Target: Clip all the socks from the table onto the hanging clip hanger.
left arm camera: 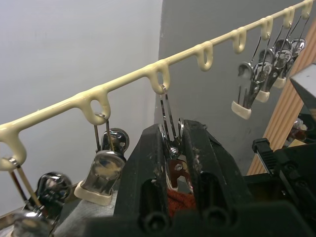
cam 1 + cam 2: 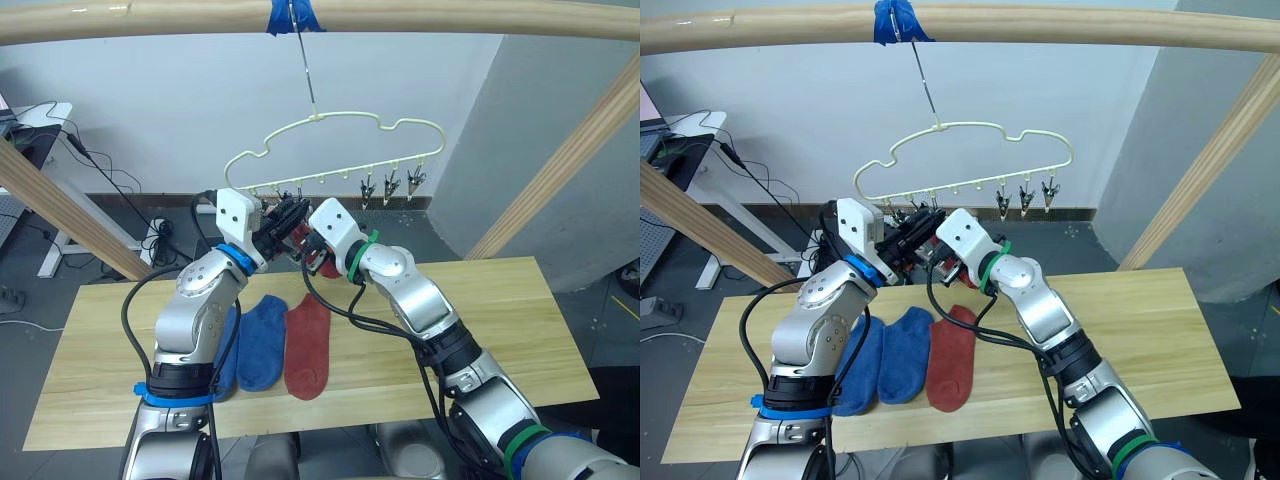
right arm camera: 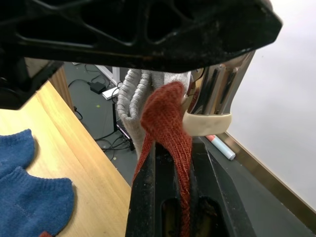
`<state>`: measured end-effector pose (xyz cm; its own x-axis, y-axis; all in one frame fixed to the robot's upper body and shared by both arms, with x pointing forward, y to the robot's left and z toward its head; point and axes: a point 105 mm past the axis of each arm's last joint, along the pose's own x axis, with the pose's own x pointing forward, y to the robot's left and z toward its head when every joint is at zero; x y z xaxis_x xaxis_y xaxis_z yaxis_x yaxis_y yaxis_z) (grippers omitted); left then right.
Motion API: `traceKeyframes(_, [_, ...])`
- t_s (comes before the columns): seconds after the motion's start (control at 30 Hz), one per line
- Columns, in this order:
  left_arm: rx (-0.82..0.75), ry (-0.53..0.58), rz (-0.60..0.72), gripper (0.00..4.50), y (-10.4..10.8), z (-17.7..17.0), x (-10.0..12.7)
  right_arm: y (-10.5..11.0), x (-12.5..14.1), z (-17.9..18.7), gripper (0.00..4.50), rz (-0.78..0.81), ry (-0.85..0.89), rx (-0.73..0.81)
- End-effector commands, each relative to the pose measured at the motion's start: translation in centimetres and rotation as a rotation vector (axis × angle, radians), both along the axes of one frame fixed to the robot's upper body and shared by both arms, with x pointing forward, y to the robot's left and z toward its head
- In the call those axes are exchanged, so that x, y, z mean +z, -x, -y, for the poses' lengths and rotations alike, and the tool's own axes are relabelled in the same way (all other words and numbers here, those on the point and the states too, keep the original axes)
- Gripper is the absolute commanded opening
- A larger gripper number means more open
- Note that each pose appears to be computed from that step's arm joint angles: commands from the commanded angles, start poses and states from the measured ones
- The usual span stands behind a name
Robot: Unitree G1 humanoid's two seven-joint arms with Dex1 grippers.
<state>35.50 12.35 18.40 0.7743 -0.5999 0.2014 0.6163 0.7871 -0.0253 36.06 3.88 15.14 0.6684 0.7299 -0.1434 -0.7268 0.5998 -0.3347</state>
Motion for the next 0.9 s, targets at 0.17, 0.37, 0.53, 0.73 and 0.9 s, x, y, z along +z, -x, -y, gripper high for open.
traceKeyframes(0.17, [0.001, -0.003, 0.039, 0.28, 0.4, 0.0, 0.7, 0.8, 1.8, -0.3, 0.00, 0.011, -0.083, 0.020])
traceKeyframes(0.37, [-0.001, 0.001, 0.031, 0.28, 0.5, 0.2, 0.5, 1.0, 2.7, -1.0, 0.00, 0.007, -0.129, 0.030])
traceKeyframes(0.53, [-0.009, 0.012, 0.018, 0.28, 0.6, 0.2, 0.3, 1.0, 3.0, -1.3, 0.00, 0.003, -0.150, 0.030])
traceKeyframes(0.73, [-0.023, 0.045, 0.000, 0.99, 1.1, 0.1, 0.2, 0.9, 3.2, -1.5, 0.00, 0.000, -0.157, 0.032])
traceKeyframes(0.9, [-0.012, 0.017, 0.006, 2.31, 1.1, -0.2, 0.1, 0.9, 3.1, -1.6, 0.00, -0.002, -0.157, 0.038])
